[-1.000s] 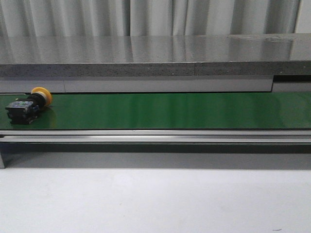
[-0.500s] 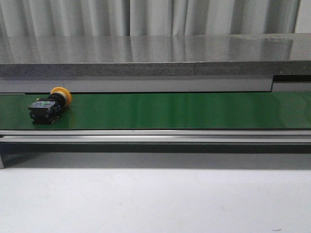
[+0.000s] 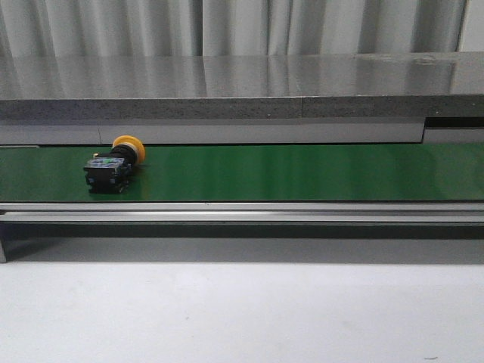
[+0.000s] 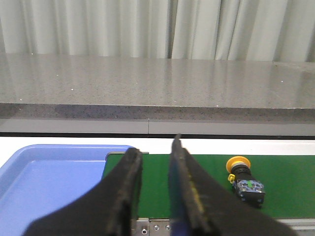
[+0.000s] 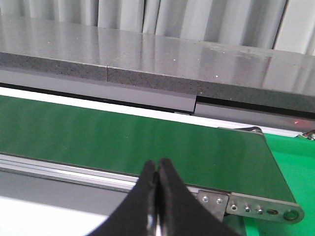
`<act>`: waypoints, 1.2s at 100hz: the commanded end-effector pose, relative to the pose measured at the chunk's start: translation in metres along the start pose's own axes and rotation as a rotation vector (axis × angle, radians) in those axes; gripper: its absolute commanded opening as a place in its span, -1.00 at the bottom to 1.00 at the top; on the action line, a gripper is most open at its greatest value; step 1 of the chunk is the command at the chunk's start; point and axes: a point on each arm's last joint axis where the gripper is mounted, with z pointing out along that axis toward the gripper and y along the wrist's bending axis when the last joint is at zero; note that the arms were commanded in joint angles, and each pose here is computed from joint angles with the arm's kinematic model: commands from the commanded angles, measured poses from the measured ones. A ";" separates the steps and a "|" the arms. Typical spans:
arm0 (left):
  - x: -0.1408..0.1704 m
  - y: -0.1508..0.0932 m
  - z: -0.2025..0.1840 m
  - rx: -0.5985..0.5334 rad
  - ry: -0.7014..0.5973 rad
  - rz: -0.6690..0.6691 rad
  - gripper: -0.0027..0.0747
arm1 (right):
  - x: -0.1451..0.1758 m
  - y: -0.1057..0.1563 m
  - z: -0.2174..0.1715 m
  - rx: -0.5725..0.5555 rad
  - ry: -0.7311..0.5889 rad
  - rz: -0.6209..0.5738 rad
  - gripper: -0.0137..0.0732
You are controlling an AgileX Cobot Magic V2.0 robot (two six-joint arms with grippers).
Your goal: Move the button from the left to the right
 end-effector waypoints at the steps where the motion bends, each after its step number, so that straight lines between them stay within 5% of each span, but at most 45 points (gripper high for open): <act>1: -0.016 0.001 -0.001 -0.008 -0.096 -0.013 -0.92 | -0.009 0.000 -0.002 0.006 -0.101 -0.009 -0.84; 52: -0.016 0.001 -0.001 -0.008 -0.096 -0.013 -0.92 | -0.018 -0.001 -0.003 0.009 -0.198 -0.010 -0.84; 82: -0.016 0.001 -0.001 -0.008 -0.096 -0.013 -0.92 | -0.059 -0.003 -0.008 0.011 -0.247 0.012 -0.84; 120: -0.016 0.001 -0.001 -0.008 -0.096 -0.013 -0.92 | -0.129 -0.006 0.034 -0.008 0.216 0.012 -0.84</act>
